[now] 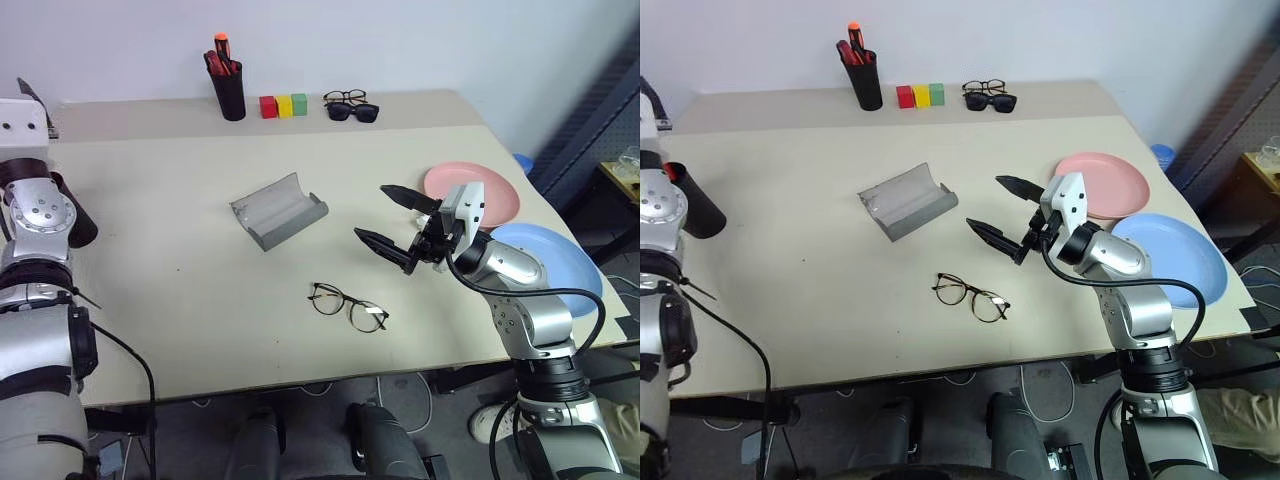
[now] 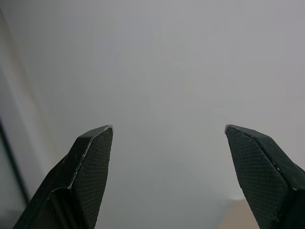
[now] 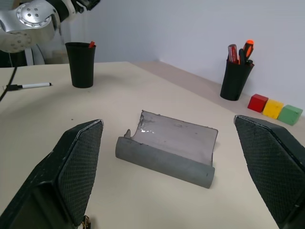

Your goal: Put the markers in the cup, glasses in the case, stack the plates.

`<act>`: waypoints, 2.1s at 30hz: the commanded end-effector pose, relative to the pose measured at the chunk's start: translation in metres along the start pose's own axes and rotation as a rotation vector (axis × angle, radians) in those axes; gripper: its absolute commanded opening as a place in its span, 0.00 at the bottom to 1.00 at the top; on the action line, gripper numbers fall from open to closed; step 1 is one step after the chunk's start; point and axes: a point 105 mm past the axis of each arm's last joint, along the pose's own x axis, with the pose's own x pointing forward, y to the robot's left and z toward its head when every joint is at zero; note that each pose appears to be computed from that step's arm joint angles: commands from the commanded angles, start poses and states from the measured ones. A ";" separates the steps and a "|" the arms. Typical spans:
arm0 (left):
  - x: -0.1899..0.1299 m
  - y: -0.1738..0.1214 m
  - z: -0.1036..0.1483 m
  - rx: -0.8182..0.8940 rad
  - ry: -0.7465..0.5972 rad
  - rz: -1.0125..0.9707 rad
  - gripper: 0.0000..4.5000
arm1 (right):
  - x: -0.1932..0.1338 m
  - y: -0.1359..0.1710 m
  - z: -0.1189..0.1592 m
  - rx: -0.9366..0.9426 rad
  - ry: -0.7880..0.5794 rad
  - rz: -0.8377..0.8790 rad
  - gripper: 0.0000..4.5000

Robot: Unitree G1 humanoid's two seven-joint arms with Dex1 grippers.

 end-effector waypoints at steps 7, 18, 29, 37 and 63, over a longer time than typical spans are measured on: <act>-0.057 0.022 -0.040 -0.279 0.348 -0.351 0.85 | -0.009 -0.001 0.010 -0.036 -0.029 -0.035 1.00; -0.059 0.036 -0.015 -0.236 0.368 -0.473 0.85 | 0.006 -0.003 0.006 -0.024 -0.067 -0.012 1.00; -0.078 0.033 -0.014 -0.293 0.537 -0.702 0.85 | 0.006 -0.005 0.003 -0.030 -0.067 -0.015 1.00; -0.111 0.027 -0.020 -0.323 0.777 -0.966 0.85 | 0.009 -0.005 0.003 -0.032 -0.075 -0.013 1.00; -0.152 0.121 -0.108 -0.061 1.550 -0.597 0.85 | 0.009 0.002 -0.003 -0.012 -0.065 0.007 1.00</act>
